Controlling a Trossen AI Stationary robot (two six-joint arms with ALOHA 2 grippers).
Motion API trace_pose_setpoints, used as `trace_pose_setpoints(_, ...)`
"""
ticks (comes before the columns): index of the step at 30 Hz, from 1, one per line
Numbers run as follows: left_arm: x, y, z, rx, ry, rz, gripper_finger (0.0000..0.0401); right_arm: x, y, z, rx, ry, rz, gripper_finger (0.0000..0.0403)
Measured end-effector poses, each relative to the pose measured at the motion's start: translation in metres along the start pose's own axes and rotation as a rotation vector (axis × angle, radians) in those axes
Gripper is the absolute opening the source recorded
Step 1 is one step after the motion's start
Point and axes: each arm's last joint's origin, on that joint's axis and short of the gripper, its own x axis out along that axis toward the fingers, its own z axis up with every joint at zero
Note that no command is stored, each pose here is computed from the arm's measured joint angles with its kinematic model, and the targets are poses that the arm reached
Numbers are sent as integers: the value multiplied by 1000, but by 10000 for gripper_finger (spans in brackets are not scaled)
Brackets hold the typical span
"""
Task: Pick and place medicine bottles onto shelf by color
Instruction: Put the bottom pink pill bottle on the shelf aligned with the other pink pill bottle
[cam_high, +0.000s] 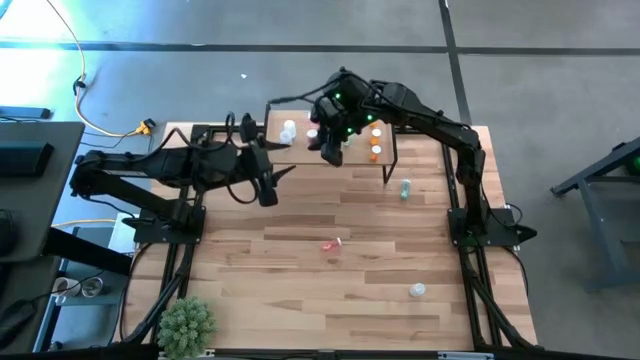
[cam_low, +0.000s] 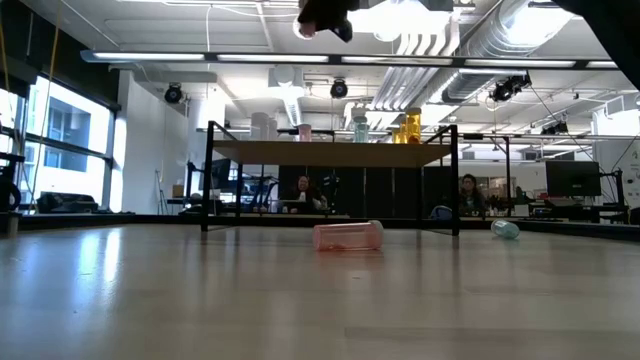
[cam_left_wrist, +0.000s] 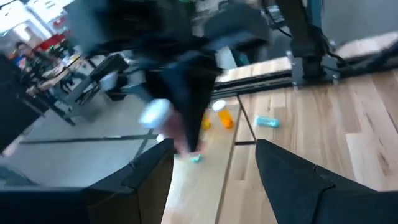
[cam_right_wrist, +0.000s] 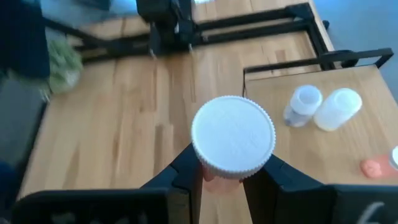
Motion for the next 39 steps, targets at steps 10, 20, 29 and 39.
trace_pose_setpoints(10,9,19,-8,-189,14,-59,216,25,25,-11,-126,98,25,74)
trace_pose_setpoints(20,18,31,-19,-358,65,-259,216,43,42,-13,-133,127,13,74)
trace_pose_setpoints(29,31,27,-25,-387,124,-306,216,59,53,-16,-127,151,26,74)
trace_pose_setpoints(39,45,19,-30,-382,176,-350,216,59,55,-14,-102,129,12,74)
